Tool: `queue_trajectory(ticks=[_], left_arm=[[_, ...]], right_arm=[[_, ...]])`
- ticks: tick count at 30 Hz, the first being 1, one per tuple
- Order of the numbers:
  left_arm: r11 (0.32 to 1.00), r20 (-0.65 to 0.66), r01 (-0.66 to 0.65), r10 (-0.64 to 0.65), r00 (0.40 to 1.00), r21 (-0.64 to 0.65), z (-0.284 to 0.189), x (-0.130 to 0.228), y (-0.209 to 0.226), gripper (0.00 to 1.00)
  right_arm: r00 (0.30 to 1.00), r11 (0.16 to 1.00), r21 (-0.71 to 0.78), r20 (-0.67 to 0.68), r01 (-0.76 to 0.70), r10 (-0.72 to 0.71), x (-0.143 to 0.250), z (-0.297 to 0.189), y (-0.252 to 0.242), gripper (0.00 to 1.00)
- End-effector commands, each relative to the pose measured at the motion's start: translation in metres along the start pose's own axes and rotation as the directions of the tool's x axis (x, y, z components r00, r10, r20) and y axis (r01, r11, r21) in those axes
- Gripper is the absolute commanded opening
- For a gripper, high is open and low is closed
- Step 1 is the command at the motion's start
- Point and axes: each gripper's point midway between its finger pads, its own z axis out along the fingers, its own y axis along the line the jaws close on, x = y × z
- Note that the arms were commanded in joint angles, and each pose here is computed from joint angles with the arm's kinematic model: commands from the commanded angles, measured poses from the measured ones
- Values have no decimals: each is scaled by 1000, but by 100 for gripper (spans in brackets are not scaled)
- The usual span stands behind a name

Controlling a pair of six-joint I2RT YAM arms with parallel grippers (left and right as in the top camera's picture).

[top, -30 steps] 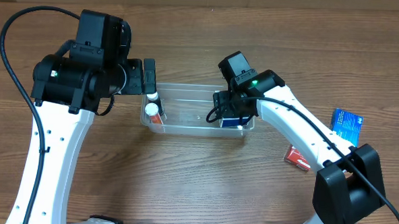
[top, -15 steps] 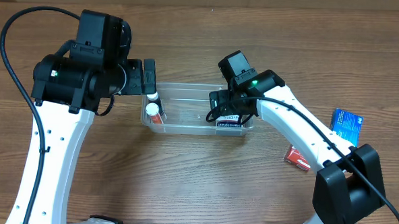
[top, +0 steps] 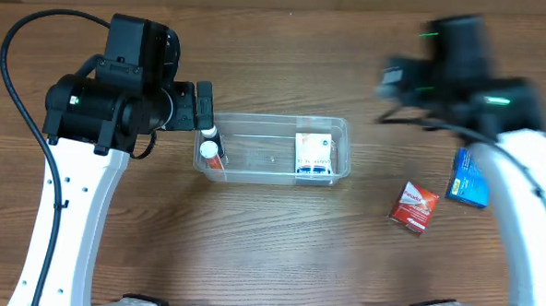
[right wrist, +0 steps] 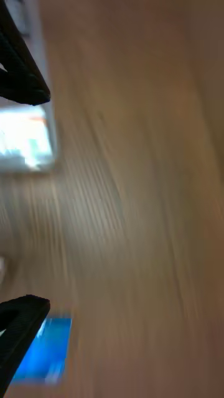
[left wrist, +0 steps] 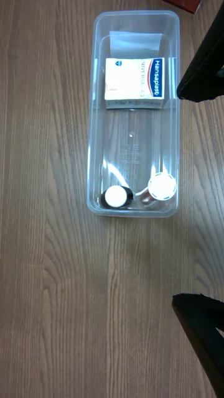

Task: Pack container
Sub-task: 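Move the right gripper to the blue box and grasp it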

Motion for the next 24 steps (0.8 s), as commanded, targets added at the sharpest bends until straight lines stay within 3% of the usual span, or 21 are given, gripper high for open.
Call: queue_trajectory(ticks=[1,10,16,24], left_arm=[[1000,9,-5,5,1000,-13,0,-4,3,100],[1000,8,-5,5,1000,-13,1,-4,2,100],[1000,8,-5,5,1000,-13,1,-4,2,100],[1000,15,-5,5,1000,-12,1,-6,2,100]], right_arm=[[991,981,164,-69,-102,115,1,19,-79,100],[902,910,364,-294,-200,316,56,88,-209,100],[844,942,285,-449,-176,294,93,140,-211,100],[809,943,290,-508,-164,297,146,175,-213,100]])
